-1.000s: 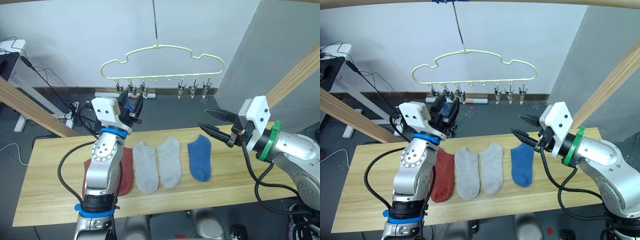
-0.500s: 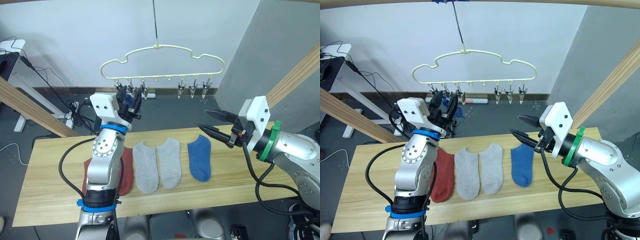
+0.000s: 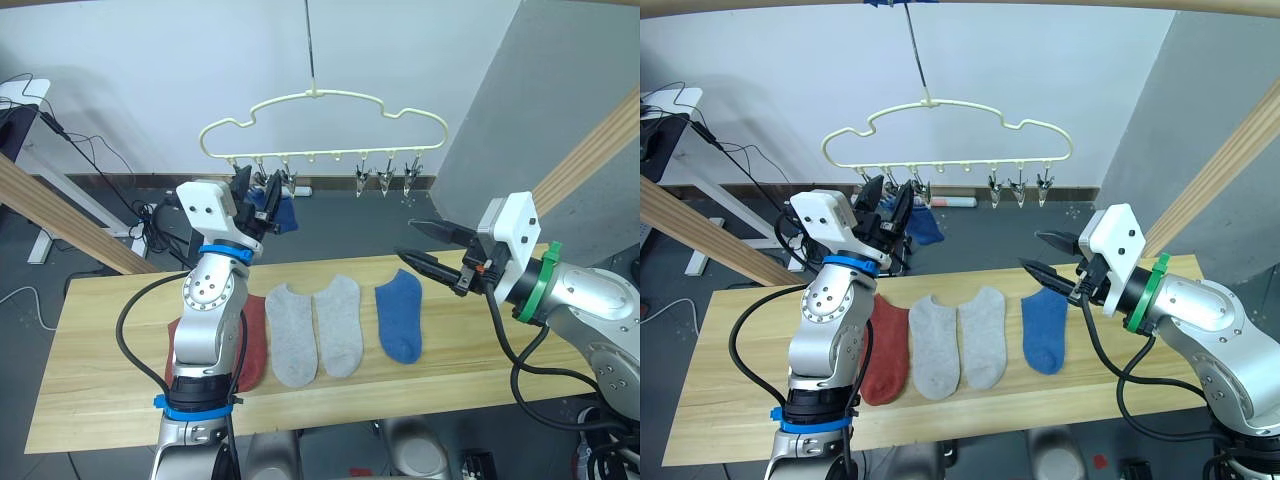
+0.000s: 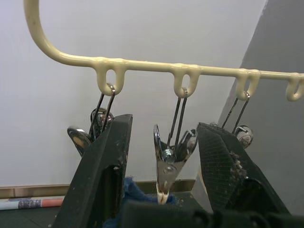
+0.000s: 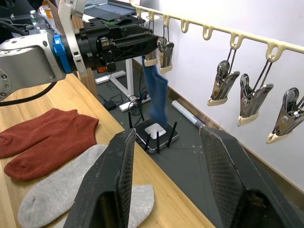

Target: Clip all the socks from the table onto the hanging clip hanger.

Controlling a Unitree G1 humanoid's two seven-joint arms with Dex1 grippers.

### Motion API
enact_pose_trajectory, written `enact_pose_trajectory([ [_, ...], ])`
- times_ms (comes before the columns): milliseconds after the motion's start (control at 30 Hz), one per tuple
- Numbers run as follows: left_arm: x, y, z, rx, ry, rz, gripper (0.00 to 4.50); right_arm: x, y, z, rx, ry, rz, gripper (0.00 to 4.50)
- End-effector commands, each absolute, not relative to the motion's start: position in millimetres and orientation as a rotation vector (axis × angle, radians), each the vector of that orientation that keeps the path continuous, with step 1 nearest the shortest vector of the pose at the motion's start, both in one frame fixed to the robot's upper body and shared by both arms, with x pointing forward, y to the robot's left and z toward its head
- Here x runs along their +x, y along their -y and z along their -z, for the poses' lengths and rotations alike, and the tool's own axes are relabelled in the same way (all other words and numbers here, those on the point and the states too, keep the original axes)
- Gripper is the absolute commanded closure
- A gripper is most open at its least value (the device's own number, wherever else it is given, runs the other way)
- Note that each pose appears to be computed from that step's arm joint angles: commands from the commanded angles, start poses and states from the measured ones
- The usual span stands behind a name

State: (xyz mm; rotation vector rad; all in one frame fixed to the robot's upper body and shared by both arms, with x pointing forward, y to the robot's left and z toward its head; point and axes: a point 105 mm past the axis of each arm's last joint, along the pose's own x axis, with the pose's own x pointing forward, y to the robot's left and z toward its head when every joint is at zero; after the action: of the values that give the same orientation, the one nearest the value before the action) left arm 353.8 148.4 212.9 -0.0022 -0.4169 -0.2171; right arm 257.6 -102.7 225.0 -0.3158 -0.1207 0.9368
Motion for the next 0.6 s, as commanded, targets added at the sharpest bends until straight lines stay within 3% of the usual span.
enact_pose_trajectory([
  [33,349.5,-148.1,-224.2,0.008,0.463,0.218,2.33,251.1,100.6,-235.6,-0.343,0.179,-0.942,2.26],
  [300,348.4,-146.4,-225.6,0.023,0.473,0.226,4.25,250.9,100.4,-235.1,-0.34,0.179,-0.944,2.26],
  [367,348.2,-146.6,-225.6,0.023,0.474,0.226,4.48,250.6,100.1,-234.9,-0.34,0.178,-0.945,2.26],
  [533,347.5,-146.9,-224.6,0.038,0.47,0.231,4.49,251.0,100.4,-229.1,-0.343,0.154,-0.939,2.26],
  [600,347.4,-146.6,-224.6,0.049,0.469,0.237,4.49,257.8,107.5,-210.1,-0.365,0.057,-0.878,2.26],
])
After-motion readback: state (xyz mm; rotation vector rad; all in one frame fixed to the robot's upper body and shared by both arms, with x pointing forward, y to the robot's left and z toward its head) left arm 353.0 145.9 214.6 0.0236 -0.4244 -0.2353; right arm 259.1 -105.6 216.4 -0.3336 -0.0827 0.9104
